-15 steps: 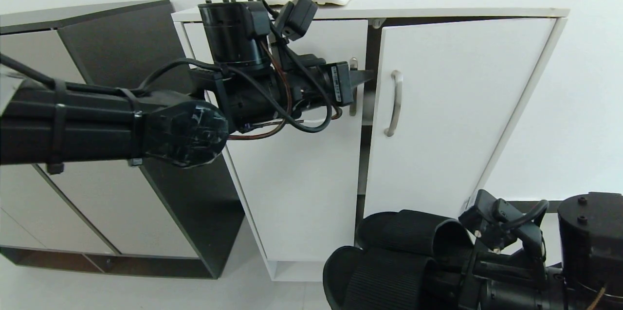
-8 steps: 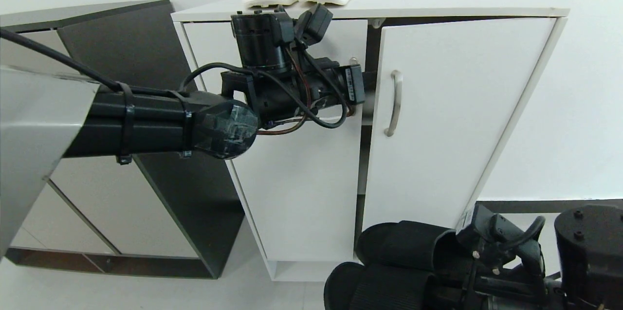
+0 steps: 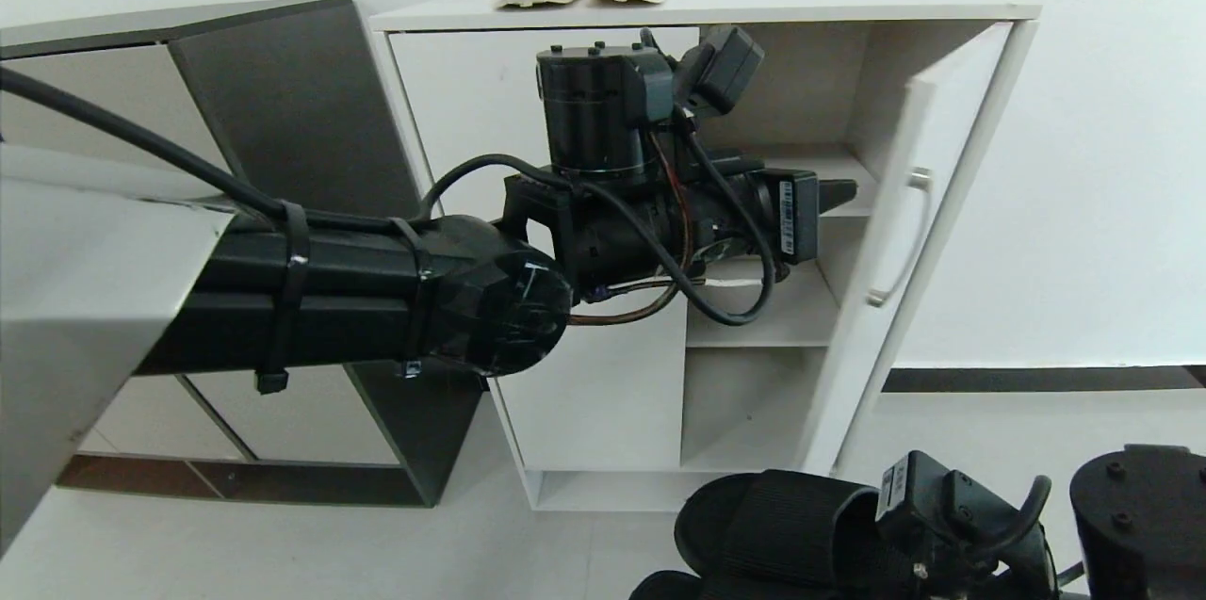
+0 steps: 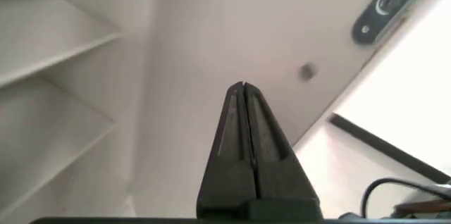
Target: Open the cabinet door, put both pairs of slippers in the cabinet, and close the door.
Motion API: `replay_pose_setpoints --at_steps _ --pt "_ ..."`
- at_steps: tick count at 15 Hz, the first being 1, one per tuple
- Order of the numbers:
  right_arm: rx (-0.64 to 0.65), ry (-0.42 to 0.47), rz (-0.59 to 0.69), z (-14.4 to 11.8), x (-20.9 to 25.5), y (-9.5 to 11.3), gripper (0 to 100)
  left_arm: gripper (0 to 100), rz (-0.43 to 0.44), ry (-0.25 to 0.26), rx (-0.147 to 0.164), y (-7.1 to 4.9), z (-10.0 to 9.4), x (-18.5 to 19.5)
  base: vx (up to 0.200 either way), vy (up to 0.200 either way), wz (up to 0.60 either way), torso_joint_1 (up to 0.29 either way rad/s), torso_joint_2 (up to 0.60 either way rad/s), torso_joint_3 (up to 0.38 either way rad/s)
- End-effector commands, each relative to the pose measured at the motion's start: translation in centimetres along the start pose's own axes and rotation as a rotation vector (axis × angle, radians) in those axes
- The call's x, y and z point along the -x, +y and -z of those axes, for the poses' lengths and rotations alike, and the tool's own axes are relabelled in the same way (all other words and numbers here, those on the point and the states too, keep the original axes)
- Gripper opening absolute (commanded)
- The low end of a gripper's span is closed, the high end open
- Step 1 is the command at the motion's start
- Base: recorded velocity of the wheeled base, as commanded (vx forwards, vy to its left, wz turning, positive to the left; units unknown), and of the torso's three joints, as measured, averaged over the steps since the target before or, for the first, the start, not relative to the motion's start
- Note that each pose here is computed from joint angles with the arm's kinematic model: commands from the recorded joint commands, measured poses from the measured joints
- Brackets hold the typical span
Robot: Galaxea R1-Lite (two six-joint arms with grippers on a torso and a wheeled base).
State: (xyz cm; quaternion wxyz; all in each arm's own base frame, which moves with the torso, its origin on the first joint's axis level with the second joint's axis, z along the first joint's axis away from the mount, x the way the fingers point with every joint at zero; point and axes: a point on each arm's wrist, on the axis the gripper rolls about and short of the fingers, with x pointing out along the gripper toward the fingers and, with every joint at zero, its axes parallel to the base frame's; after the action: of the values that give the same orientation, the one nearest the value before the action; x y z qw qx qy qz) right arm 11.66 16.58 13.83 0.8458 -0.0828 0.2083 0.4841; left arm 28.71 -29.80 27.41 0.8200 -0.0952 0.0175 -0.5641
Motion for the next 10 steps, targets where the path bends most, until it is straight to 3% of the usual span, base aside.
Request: replay_pose_setpoints --at_steps 1,3,5,6,8,9,10 --pt "0.003 -0.006 -0.008 -0.1 0.0 0.2 0 0 0.026 0.003 0.001 -1.2 0.1 -0.1 -0.200 0.000 0.00 0.007 0.00 0.007" --pt "-0.003 -0.028 0.006 -0.7 0.0 0.1 0 0 -0.004 -0.006 -0.004 -0.4 0.0 0.7 -0.100 0.000 0.00 0.001 0.00 0.001" --pt "-0.076 -0.028 0.227 -1.2 -1.1 -1.6 0 0 -0.097 -0.061 -0.047 1.0 -3.2 5.4 0.000 0.000 0.00 0.000 0.00 0.000" --pt "-0.147 -0.038 0.356 -1.4 -1.5 -2.4 0 0 -0.172 -0.062 -0.065 0.9 -4.4 8.4 0.000 0.000 0.00 0.000 0.00 0.000" --pt "-0.251 -0.061 0.543 -1.6 -2.3 -3.5 0 0 -0.468 -0.028 -0.096 -0.7 -5.1 13.8 0.000 0.000 0.00 0.000 0.00 0.000" --pt "-0.274 -0.070 0.652 -1.7 -2.8 -4.5 0 0 -0.703 -0.018 -0.112 -2.4 -4.7 17.6 0.000 0.000 0.00 0.000 0.00 0.000" --pt "-0.281 -0.080 0.698 -2.1 -3.2 -5.1 0 0 -0.851 -0.029 -0.116 -4.2 -4.1 20.8 0.000 0.000 0.00 0.000 0.00 0.000"
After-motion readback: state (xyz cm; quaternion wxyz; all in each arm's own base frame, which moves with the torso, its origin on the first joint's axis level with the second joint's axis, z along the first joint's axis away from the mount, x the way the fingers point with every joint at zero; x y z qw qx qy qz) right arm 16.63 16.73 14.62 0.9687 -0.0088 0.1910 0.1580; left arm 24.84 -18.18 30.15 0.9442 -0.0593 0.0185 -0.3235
